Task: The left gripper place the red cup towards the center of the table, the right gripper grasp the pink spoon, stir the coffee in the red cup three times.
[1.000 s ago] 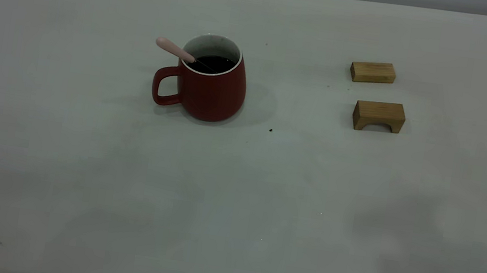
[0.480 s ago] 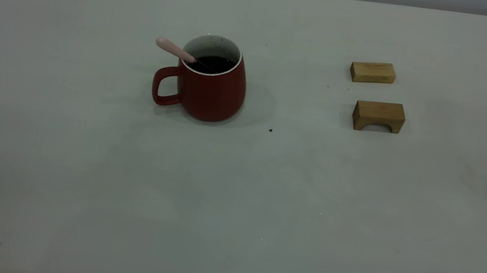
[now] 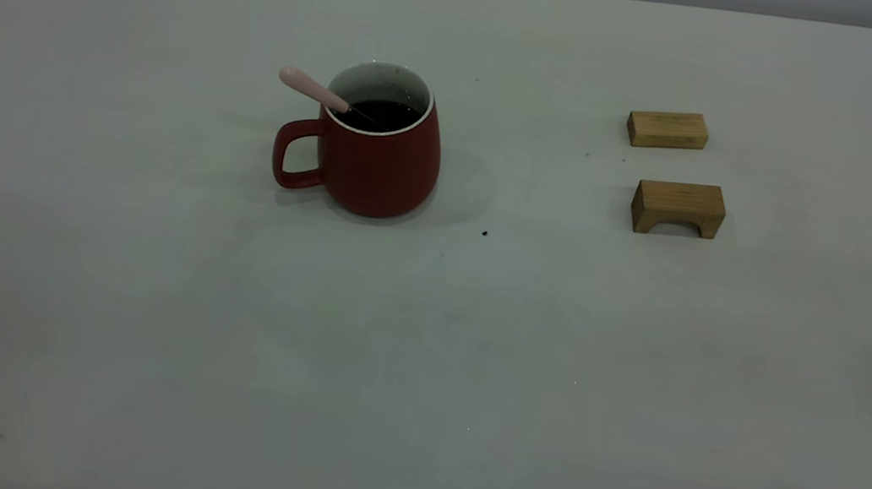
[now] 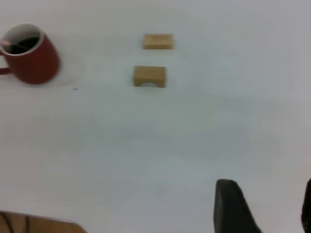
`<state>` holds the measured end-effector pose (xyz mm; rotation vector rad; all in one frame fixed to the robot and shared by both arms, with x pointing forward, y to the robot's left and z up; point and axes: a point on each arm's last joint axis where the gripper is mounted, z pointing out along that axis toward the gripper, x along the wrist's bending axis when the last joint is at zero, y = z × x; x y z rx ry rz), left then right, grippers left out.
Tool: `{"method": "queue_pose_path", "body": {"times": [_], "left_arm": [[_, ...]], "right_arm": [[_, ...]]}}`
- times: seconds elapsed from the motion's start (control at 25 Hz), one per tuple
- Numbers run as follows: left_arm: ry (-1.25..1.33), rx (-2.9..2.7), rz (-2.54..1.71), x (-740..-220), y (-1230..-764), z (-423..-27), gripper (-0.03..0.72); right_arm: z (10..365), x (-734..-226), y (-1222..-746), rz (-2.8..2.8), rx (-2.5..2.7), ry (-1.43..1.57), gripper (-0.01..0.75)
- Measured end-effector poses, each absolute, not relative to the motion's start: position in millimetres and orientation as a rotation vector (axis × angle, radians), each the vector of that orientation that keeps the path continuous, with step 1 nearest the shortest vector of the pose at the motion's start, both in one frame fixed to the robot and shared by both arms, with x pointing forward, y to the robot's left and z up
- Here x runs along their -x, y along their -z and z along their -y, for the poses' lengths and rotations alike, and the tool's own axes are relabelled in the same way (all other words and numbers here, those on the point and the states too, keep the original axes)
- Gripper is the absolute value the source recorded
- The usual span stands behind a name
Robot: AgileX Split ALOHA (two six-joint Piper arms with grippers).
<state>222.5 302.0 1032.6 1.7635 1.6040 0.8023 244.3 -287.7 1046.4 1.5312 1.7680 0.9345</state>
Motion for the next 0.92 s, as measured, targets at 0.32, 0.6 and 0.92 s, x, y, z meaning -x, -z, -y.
{"method": "queue_pose_path", "body": {"times": [0.32, 0.6, 0.92], "left_arm": [[-0.802, -1.763, -1.604, -222.5, -1032.6, -302.0, 0.243], [-0.802, -1.763, -1.604, -222.5, -1032.6, -302.0, 0.243], [-0.802, -1.763, -1.604, -222.5, -1032.6, -302.0, 0.243]], "right_arm": [[296.0, -237.0, -1038.9, -1.652, -1.610, -0.891, 0.388], [296.4, -237.1, -1038.9, -1.643, -1.619, -0.891, 0.388], [296.4, -237.0, -1038.8, -1.643, -1.621, -0.891, 0.388]]}}
